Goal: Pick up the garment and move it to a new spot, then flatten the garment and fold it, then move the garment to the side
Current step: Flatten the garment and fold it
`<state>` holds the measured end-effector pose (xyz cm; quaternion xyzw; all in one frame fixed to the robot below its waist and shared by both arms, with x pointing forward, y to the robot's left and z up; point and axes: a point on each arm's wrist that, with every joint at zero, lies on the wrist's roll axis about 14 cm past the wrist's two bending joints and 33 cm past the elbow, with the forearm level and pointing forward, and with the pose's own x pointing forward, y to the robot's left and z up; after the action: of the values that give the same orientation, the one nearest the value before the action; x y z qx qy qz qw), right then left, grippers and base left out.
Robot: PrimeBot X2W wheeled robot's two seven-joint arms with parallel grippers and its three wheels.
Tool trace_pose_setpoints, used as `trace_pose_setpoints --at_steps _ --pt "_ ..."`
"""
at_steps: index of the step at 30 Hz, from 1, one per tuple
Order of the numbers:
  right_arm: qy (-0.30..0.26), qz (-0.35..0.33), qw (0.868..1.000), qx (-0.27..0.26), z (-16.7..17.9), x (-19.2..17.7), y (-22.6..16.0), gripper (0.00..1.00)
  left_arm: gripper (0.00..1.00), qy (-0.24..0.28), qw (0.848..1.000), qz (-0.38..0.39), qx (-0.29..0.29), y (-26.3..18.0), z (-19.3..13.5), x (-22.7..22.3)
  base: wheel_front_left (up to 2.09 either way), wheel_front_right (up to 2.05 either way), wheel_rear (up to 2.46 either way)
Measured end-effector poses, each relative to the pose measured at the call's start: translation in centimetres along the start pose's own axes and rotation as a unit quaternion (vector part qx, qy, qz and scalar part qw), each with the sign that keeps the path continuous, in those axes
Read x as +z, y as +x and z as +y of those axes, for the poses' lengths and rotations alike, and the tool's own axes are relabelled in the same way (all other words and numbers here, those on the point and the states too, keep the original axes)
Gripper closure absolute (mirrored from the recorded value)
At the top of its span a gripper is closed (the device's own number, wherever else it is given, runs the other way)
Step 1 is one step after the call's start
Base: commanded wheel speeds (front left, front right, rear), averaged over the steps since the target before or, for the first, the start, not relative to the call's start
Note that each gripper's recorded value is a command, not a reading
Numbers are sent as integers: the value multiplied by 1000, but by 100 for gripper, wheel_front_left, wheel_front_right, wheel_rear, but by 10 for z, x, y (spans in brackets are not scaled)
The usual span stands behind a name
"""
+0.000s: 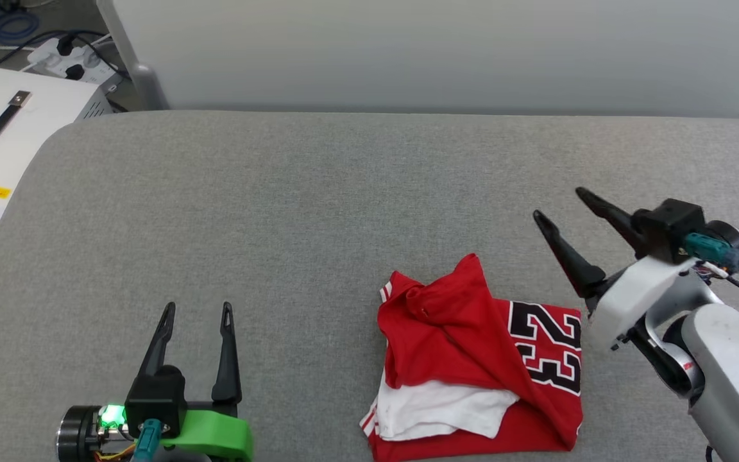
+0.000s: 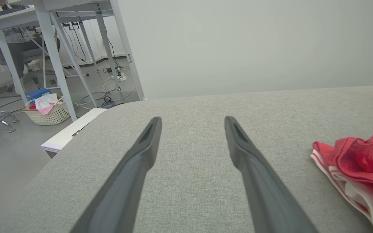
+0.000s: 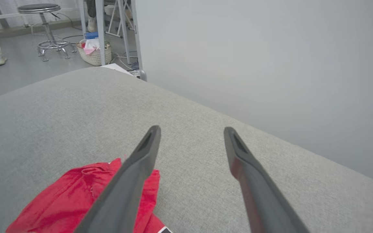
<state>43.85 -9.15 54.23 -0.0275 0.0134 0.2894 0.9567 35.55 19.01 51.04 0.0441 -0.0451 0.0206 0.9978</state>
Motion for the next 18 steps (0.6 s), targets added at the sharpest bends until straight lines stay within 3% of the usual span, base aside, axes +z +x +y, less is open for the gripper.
trace_pose_setpoints --at_steps 6,8,18 --pt "-29 -82 992 -93 -30 20 -37 0 0 -2 1000 -13 -12 1 -8 8 0 0 0" --pt "-23 -116 982 -148 -39 24 -64 0 0 -3 1000 -23 -20 3 -13 14 0 0 0" --pt "24 -121 970 -210 -24 2 -104 0 0 1 999 -25 -30 -6 -17 16 0 0 0"
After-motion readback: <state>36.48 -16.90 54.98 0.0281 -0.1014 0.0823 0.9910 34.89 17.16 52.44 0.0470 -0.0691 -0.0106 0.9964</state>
